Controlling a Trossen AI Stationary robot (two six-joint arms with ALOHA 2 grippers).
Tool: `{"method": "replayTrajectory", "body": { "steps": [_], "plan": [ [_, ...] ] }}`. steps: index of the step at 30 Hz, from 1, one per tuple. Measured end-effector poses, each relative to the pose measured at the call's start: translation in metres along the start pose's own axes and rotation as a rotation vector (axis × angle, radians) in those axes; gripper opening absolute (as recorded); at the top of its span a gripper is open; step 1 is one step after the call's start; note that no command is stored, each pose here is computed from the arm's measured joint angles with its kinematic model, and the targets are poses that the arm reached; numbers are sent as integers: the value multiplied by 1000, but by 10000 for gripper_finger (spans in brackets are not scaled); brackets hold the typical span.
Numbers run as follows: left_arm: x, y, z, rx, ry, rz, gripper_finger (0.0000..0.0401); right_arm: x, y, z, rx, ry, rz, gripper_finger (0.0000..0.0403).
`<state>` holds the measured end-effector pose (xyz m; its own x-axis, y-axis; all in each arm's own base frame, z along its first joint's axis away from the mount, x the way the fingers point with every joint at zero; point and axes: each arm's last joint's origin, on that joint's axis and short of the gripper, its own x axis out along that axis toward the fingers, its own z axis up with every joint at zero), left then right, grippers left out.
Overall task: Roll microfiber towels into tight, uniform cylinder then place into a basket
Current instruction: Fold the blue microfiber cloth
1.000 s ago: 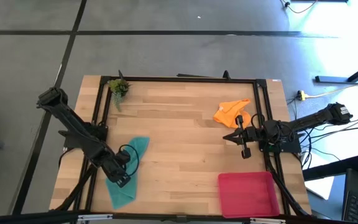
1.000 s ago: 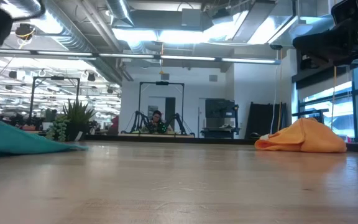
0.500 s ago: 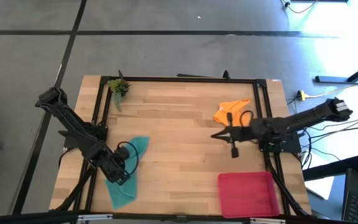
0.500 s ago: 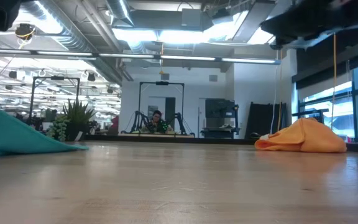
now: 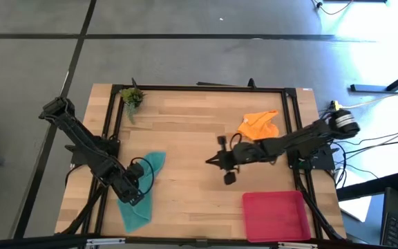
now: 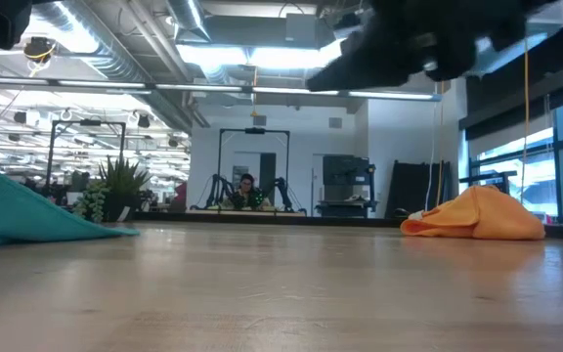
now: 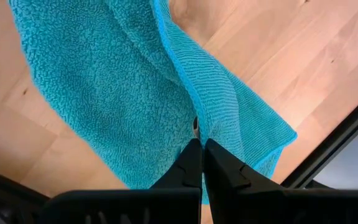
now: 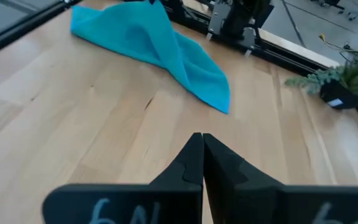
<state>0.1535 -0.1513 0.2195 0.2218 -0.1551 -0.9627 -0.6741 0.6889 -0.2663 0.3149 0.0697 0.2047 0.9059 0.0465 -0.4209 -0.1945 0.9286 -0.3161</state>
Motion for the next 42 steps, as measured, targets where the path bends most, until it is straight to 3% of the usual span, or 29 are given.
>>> {"method": "replayTrajectory", "body": {
  "steps": [16, 24, 30, 42],
  "plan": [
    [0, -1, 0, 5, -33, -8, 0, 52, 3, 20, -19, 2, 1, 22],
    [0, -1, 1, 9, -38, -9, 0, 68, 6, 21, -47, -7, 9, 101],
    [0, -1, 1, 9, -39, -11, 0, 96, 20, 10, -96, -147, 153, 140],
    [0, -1, 1, 2, -40, -11, 0, 170, 15, 7, -113, -88, 156, 127]
  ]
}}
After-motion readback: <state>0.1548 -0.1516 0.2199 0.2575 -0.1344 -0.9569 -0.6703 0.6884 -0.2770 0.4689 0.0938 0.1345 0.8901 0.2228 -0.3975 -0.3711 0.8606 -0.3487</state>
